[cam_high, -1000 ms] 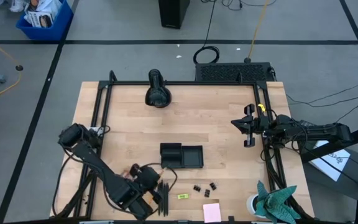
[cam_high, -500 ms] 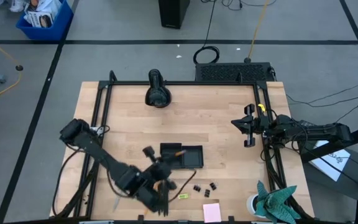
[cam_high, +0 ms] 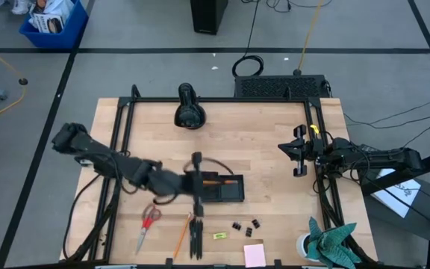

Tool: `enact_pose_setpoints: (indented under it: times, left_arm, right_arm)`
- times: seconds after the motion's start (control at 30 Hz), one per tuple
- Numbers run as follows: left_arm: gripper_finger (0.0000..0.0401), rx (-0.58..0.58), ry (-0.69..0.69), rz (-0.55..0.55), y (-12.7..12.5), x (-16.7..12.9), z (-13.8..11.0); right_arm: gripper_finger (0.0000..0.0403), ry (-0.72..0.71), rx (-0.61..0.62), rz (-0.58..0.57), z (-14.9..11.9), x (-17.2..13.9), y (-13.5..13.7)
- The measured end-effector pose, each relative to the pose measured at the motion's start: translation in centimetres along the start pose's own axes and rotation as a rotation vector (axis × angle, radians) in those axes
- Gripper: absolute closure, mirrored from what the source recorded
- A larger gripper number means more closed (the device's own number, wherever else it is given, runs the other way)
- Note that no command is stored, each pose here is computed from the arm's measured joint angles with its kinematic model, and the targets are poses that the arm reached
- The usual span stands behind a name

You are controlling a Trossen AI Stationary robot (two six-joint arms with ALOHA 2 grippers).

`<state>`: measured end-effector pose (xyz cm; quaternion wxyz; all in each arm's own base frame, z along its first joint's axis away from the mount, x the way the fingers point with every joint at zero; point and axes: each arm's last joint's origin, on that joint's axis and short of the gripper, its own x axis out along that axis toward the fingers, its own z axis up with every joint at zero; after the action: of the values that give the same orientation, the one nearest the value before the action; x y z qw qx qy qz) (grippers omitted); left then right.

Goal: Pick and place office supplies into organizer
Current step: Put the left orange pencil into the desk organizer

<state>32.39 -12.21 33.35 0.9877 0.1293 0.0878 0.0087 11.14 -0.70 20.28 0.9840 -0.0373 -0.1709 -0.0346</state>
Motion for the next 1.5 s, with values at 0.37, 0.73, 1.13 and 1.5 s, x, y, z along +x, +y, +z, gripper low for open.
enact_pose_setpoints:
  times: [0.37, 0.73, 1.13, 1.5]
  left_arm:
    - [0.0396, -0.242, -0.245, 0.016, 4.8, 1.0, -11.8]
    - [0.0397, -0.324, -0.176, 0.001, 4.1, 2.4, -13.9]
    - [0.0396, -0.29, -0.092, 0.089, 2.7, 2.0, -14.9]
    - [0.0394, -0.315, -0.118, 0.111, 1.0, 1.7, -17.6]
  right_arm:
    - [0.0403, 0.005, 0.0, -0.001, -0.1, 0.0, 0.0]
    - [0.0403, -0.003, -0.001, -0.004, 0.0, 0.0, 0.0]
    - [0.0403, 0.024, 0.0, -0.002, -0.3, 0.1, 0.0]
    - [0.0403, 0.03, 0.0, -0.002, -0.4, 0.2, 0.0]
